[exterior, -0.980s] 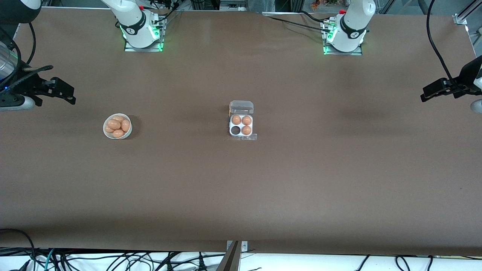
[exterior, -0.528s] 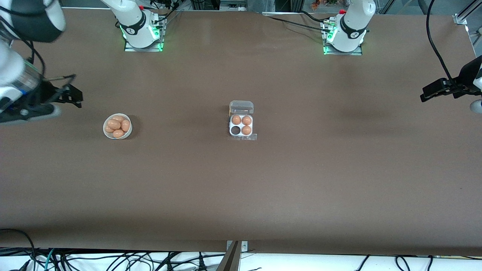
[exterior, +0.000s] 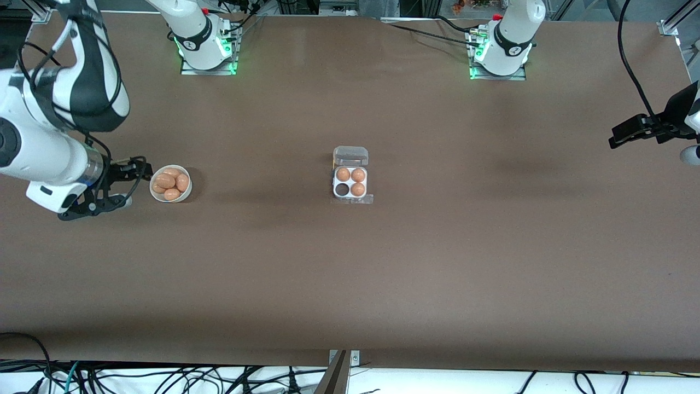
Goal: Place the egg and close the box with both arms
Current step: 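Move the right gripper over the white egg bowl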
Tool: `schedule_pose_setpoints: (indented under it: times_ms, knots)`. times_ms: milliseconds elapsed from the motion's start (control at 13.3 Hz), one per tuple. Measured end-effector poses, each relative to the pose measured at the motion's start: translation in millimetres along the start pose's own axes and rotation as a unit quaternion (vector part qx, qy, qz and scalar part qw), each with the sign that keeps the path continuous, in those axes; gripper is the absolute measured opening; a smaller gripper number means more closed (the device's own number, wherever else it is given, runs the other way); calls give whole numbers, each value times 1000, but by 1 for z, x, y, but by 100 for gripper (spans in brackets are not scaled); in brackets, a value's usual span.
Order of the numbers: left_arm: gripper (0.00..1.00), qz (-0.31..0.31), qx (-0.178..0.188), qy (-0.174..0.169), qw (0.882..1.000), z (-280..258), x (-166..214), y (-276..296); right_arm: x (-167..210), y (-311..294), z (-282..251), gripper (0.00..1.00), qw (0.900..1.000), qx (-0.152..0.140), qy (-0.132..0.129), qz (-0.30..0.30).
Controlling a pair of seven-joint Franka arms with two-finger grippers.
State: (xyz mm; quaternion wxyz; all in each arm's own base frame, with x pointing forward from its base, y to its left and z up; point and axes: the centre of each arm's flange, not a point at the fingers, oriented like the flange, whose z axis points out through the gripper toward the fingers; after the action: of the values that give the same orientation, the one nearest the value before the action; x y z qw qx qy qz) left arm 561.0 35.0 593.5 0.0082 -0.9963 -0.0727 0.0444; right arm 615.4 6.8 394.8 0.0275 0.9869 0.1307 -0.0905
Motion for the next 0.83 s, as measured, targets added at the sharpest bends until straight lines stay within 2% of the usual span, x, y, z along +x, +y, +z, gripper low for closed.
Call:
schedule_pose_setpoints:
  times_ms: [226,452,829]
  knots:
    - [100,0,0,0,1000,0,0,0,-16,16,67,100,998,41,28,27]
    - [100,0,0,0,1000,0,0,0,-49,19,127,100,995,65,70,36]
    - [100,1,0,-1,1000,1,0,1,-75,17,158,100,990,102,79,52]
